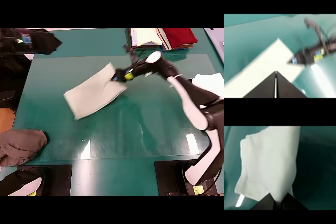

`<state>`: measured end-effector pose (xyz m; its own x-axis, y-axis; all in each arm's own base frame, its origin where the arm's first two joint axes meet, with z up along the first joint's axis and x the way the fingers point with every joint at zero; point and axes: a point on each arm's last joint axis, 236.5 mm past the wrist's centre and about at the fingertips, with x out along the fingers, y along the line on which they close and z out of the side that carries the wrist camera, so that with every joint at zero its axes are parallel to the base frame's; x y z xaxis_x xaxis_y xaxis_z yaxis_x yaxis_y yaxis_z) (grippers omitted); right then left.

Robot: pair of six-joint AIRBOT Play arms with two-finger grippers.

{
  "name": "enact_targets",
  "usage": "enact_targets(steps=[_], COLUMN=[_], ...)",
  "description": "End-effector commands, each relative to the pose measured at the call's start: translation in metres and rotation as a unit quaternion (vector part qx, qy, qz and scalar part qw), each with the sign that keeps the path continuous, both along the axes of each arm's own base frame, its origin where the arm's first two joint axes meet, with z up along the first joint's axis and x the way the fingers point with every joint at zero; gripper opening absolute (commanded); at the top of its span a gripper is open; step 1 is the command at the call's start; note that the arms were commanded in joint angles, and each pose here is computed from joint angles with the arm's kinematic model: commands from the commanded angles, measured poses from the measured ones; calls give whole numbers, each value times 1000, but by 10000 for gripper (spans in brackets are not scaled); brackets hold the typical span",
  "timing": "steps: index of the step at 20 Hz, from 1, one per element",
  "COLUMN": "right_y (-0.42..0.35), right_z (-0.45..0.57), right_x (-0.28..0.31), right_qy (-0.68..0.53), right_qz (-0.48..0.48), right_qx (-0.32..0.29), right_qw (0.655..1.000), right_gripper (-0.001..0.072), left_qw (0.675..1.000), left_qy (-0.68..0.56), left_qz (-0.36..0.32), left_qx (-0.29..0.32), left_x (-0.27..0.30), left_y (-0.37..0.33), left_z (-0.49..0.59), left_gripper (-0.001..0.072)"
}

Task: Fold the shirts.

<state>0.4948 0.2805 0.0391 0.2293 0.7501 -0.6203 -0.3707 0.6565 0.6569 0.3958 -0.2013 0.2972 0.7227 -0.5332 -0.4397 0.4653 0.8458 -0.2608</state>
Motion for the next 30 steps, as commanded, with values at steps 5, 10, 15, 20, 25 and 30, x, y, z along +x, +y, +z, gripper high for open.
enact_targets(steps=[5,10,15,20,25,30], right_y=[-319,-471,-524,-517,-507,-510], right_z=[97,125,128,194,262,242], right_x=[21,-22,-38,-28,-39,-75], right_qy=[-75,-72,-74,-146,-214,-176], right_qz=[-268,-418,-475,-465,-462,-479], right_qx=[-173,-173,-157,-171,-187,-191], right_qw=[945,889,863,856,840,838], right_gripper=[18,18,17,17,17,17], left_qw=[995,994,994,995,996,996], left_qy=[-48,-55,-51,-30,-23,-21], left_qz=[-83,-83,-82,-78,-79,-80], left_qx=[-30,-43,-47,-50,-45,-42], left_x=[-34,-35,-35,-28,-26,-27], left_y=[-76,-82,-82,-87,-88,-88], left_z=[24,30,29,17,10,9], left_gripper=[26,26,26,26,26,26])
